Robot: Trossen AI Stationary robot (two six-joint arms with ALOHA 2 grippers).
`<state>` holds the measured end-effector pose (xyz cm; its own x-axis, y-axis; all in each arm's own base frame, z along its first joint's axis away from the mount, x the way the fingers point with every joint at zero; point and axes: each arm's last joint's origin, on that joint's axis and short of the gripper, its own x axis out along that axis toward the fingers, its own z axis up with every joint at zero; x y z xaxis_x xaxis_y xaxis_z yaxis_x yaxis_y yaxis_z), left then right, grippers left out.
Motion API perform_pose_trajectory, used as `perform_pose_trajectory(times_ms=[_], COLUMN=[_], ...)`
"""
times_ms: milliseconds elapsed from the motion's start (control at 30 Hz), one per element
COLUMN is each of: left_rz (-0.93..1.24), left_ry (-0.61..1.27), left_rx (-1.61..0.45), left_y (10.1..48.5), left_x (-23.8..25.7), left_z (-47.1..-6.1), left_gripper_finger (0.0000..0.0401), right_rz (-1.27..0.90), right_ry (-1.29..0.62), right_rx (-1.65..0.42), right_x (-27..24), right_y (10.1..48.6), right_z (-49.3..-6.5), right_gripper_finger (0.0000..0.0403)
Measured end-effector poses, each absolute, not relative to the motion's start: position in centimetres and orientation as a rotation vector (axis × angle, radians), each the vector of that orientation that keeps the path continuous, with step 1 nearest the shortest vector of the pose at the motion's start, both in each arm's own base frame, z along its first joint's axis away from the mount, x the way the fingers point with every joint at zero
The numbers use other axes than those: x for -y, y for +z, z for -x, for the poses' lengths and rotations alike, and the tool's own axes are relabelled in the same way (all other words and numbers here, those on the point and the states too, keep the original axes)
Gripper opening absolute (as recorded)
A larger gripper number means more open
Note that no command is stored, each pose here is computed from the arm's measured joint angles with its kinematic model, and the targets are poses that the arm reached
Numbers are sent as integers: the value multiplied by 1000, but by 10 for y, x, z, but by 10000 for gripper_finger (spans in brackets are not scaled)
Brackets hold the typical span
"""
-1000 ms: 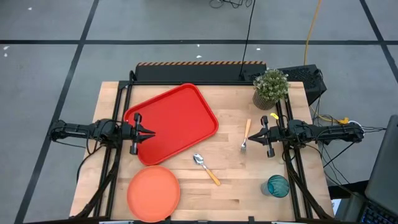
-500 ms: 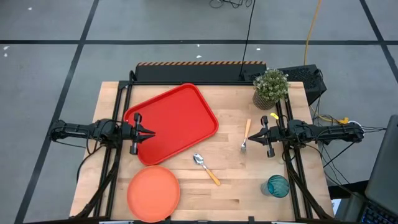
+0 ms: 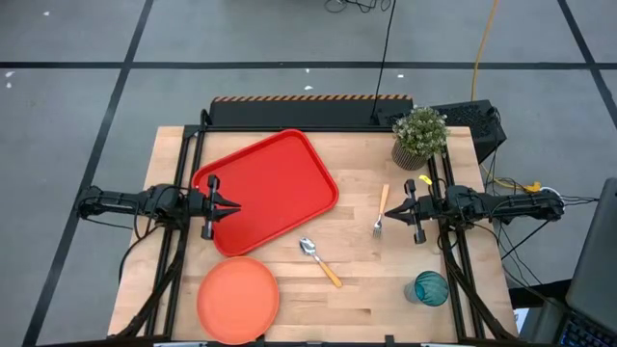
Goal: Pick and place plate/cup/fork/spoon on tray
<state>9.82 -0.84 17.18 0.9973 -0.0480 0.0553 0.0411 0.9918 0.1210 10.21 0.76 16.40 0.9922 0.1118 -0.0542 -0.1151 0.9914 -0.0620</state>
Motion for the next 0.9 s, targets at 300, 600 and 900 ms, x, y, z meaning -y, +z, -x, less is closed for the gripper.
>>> perform_pose_trajectory(times_ms=[300,600,900], left_rz=[-118,-104,-87], left_ry=[9,15,16], left_rx=[110,173,191], left_y=[177,183,185], left_x=[7,7,7], left_z=[-98,-97,-97], left_gripper_finger=[47,47,47], right_rz=[65,65,81], right_ry=[113,113,86], right_rx=[-51,-50,16], right_x=[-8,-8,-7], right_y=[164,164,170], right_z=[-102,-102,-102], right_gripper_finger=[0,0,0])
